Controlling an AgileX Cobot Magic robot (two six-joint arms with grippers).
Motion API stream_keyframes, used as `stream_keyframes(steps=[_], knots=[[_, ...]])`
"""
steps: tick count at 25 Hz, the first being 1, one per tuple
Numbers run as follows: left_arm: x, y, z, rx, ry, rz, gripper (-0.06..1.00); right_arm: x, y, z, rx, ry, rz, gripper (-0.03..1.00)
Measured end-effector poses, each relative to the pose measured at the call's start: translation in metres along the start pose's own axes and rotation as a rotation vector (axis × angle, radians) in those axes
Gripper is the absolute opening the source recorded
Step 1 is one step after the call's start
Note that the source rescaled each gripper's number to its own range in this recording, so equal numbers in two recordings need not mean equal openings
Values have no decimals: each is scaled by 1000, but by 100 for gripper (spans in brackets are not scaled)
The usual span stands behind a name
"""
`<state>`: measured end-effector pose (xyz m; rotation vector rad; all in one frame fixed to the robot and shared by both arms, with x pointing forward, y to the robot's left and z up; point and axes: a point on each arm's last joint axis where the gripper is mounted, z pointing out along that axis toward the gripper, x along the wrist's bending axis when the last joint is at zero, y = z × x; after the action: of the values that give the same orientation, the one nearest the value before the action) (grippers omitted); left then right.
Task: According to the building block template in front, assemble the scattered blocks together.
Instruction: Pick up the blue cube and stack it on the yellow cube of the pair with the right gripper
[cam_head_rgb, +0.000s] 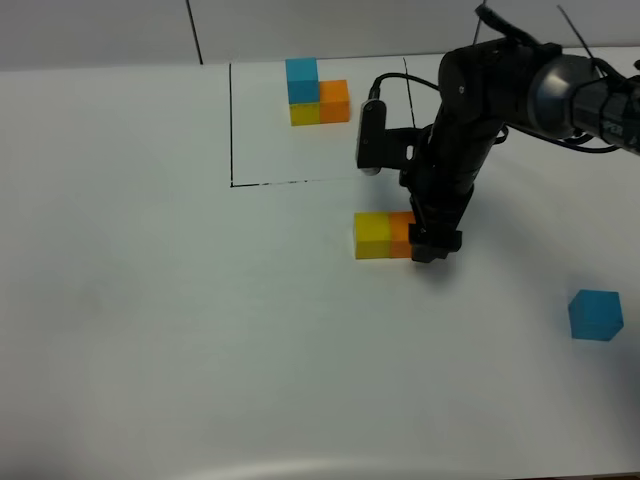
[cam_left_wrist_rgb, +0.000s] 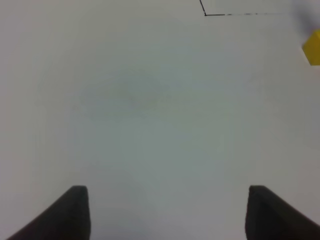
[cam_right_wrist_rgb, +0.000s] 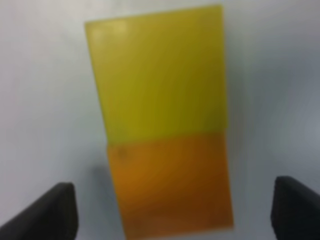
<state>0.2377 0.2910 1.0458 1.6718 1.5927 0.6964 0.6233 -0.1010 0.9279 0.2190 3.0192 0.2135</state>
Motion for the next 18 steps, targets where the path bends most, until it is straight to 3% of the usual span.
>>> stream_keyframes(steps=[5,12,18], knots=[[0,0,0,0,0,0,40,10,-40,-26,10,-39,250,68],[0,0,0,0,0,0,40,57,-104,-54,-51,-133,828,69],[0,0,0,0,0,0,40,77,-143,-57,-31,-129,1227,69]])
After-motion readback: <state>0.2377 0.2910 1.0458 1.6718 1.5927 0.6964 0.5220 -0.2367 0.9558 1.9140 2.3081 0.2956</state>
